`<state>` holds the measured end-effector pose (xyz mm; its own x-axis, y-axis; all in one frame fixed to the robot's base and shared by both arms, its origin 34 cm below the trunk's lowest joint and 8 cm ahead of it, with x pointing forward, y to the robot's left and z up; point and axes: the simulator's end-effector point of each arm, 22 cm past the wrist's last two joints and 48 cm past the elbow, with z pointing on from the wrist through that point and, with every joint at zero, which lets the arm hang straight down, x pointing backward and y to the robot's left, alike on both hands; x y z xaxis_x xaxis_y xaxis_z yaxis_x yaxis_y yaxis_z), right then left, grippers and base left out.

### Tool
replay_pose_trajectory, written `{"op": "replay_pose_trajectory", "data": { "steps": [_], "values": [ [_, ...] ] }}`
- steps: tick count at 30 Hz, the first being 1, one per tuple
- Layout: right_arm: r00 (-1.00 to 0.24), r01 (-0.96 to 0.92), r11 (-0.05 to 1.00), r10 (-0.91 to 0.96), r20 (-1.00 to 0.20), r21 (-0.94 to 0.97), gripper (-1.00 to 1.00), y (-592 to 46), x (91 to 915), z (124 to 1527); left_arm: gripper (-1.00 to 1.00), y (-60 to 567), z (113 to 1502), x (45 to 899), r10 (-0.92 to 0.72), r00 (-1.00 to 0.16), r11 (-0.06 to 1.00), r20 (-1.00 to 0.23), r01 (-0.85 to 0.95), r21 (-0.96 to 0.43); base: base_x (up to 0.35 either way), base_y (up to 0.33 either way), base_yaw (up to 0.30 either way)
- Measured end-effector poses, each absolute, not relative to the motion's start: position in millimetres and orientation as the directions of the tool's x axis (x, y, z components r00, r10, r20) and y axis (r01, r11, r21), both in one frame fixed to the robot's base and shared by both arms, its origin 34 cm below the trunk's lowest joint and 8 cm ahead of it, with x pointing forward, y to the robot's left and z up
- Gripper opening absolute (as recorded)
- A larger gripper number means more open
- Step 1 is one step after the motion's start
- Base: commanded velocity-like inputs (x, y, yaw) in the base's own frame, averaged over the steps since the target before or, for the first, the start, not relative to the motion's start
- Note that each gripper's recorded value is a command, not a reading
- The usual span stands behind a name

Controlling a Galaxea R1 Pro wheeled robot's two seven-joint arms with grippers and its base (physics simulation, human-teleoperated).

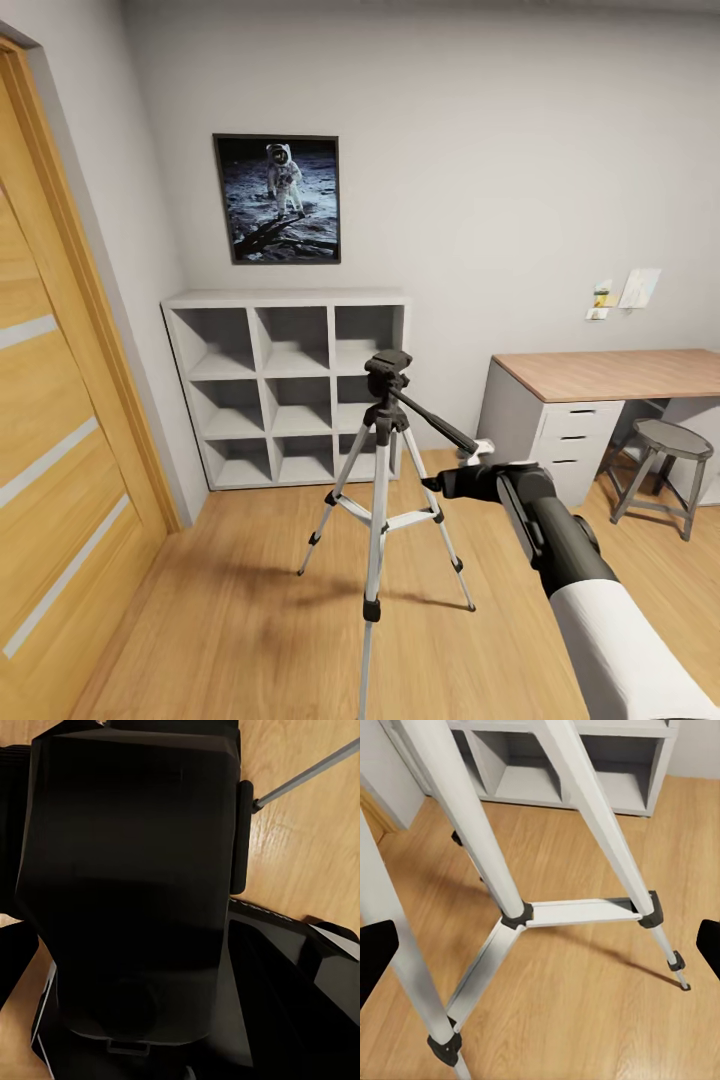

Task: Attach the digital camera to the camera tripod in the bedroom.

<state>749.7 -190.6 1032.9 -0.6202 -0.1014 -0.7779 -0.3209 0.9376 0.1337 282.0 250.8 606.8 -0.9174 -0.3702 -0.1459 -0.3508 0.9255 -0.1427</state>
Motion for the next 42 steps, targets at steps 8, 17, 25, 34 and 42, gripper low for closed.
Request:
{"op": "replay_pose_trajectory", "data": {
  "steps": [8,17,25,34,42],
  "values": [
    [-0.621,-0.345,0.927,-0.108,-0.777,0.146,1.00,-188,748,1022,-1.00,251,607,282,-0.370,-0.917,0.925,-0.146,-0.351,-0.143,0.000,0.000,0.000],
    [-0.619,-0.489,0.831,-0.117,-0.777,0.264,1.00,-153,729,1011,-1.00,251,607,282,-0.370,-0.917,0.925,-0.146,-0.351,-0.143,0.000,0.000,0.000],
    [-0.570,-0.577,0.781,-0.174,-0.803,0.241,1.00,-137,721,1012,-1.00,251,607,282,-0.370,-0.917,0.926,-0.146,-0.351,-0.143,0.000,0.000,0.000],
    [-0.552,-0.619,0.747,-0.192,-0.811,0.245,1.00,-123,715,1016,-1.00,251,607,282,-0.370,-0.917,0.925,-0.146,-0.351,-0.143,0.000,0.000,0.000],
    [-0.541,-0.659,0.700,-0.187,-0.820,0.276,1.00,-97,707,1024,-1.00,251,607,282,-0.370,-0.917,0.925,-0.146,-0.351,-0.143,0.000,0.000,0.000]
  ]
}}
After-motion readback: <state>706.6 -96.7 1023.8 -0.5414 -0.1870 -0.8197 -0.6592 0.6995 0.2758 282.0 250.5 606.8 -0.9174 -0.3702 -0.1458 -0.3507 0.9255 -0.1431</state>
